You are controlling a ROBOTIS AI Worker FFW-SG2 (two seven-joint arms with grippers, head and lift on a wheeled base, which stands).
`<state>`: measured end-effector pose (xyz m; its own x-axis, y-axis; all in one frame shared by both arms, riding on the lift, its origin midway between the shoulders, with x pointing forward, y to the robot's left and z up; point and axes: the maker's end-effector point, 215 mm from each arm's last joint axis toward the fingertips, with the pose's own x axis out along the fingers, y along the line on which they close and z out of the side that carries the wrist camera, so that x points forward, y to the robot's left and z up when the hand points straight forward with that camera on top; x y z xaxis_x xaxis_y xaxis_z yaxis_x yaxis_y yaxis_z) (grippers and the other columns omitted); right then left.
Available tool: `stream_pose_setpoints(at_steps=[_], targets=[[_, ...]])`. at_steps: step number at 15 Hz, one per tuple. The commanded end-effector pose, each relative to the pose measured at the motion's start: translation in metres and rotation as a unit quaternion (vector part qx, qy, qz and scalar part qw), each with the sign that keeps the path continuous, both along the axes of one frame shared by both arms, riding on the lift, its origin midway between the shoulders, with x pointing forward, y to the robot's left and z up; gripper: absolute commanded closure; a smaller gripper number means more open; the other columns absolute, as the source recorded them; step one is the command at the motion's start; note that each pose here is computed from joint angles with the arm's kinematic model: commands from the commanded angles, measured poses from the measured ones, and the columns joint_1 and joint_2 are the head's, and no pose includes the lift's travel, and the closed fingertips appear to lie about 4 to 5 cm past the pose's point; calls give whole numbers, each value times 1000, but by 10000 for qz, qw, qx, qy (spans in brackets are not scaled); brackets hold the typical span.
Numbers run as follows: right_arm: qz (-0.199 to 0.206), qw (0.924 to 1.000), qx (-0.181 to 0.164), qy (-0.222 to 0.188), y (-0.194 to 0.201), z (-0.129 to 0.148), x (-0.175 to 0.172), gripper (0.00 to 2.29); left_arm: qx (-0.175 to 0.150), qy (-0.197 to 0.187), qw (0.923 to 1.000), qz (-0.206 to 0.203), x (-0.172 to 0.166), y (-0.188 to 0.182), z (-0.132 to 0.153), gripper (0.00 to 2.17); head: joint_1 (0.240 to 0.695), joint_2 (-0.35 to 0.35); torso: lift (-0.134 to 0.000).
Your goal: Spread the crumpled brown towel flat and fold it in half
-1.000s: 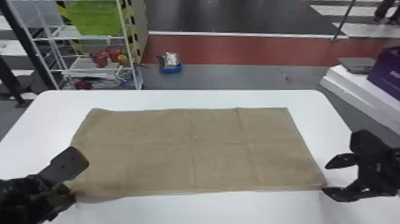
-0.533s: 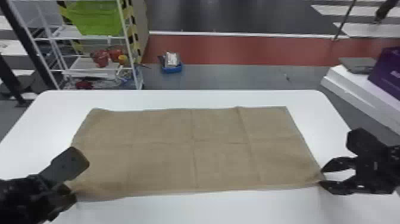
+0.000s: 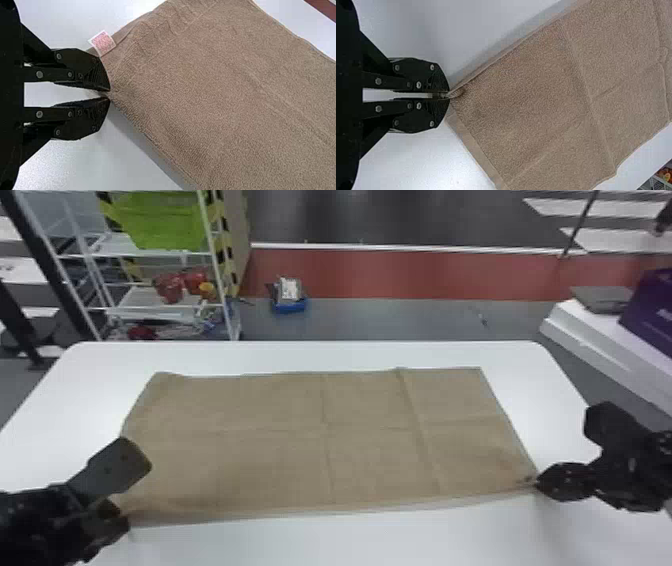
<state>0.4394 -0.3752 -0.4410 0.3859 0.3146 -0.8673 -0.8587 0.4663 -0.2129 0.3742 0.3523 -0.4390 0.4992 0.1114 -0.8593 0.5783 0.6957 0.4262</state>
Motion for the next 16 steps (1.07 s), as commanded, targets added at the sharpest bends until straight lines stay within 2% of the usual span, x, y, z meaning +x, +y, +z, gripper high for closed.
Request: stream_pose_setpoints(at_steps=[1,5,7,11,16], targets=[[24,10000,59,-4,1,2,0,1200,-11,20,10000,1,-1,0,-1,957,695,-32,-134],[-32,9996,99,-254,-8,24,1,1200,47,76,10000,31,-8,9,1,957,695,-31,-134],[-98,9992,150,-354,-16,34,-5,1200,140,-20,9998,115,-13,19,12,957,695,-33,-134],[-80,9993,-35,-350,-28,38,-31,1200,238,-50,9993,268,-32,38,22,957,695,-27,-134],[35,9992,-97,-394,-25,45,-49,1200,298,30,9988,393,-51,53,17,957,695,-7,-134]])
